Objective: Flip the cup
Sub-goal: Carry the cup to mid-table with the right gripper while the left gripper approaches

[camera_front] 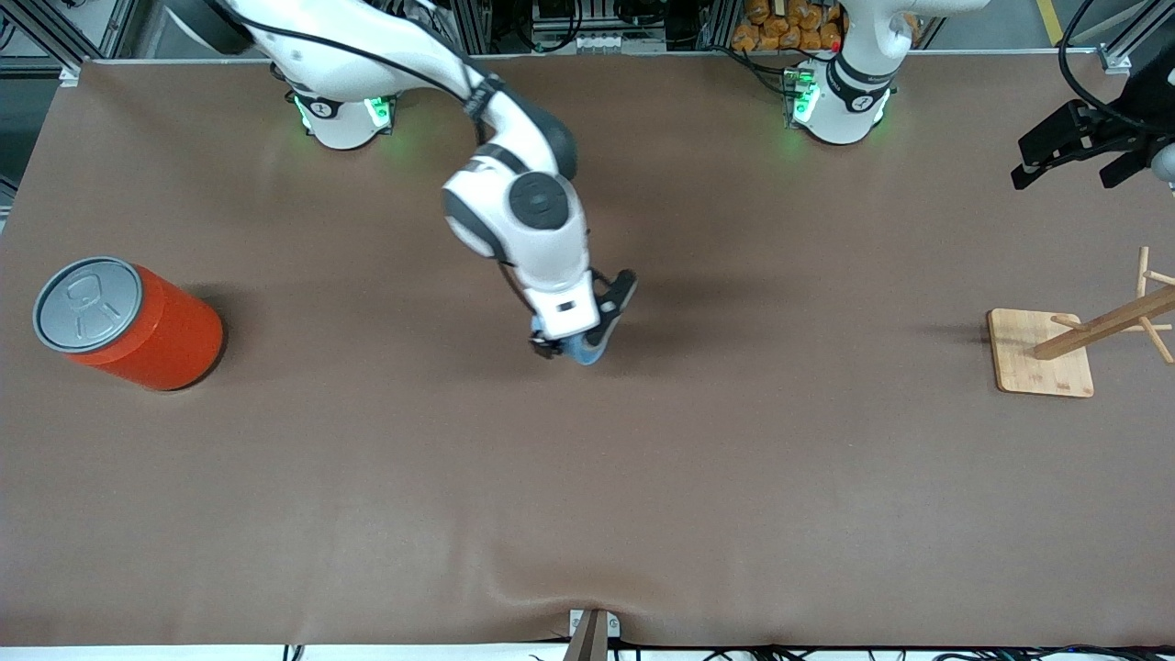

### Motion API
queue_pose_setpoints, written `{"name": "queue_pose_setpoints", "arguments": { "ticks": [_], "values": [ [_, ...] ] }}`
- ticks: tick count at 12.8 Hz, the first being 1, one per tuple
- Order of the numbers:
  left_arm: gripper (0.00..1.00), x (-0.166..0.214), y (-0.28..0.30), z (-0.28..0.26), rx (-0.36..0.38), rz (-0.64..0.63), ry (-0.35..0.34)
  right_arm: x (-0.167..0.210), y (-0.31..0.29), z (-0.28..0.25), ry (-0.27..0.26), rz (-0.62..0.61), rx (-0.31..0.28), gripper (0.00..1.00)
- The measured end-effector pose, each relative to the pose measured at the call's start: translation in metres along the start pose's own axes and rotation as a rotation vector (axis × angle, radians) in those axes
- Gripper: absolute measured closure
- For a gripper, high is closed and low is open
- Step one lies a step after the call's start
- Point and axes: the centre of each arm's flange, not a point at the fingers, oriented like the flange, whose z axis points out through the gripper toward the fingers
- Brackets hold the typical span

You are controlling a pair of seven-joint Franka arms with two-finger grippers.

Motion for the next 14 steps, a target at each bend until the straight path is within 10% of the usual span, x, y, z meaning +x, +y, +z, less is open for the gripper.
{"name": "queue_pose_setpoints", "arguments": {
  "ticks": [12,14],
  "values": [
    [0.0,0.014,0.011,0.056,-0.053,0.005,-0.126,0.029,-0.096,0.092,-0.091,-0.178,-0.05,0.2],
    [0.0,0.021,0.016,0.083,-0.08,0.004,-0.186,0.028,-0.093,0.093,-0.098,-0.195,-0.08,0.05]
  ]
}}
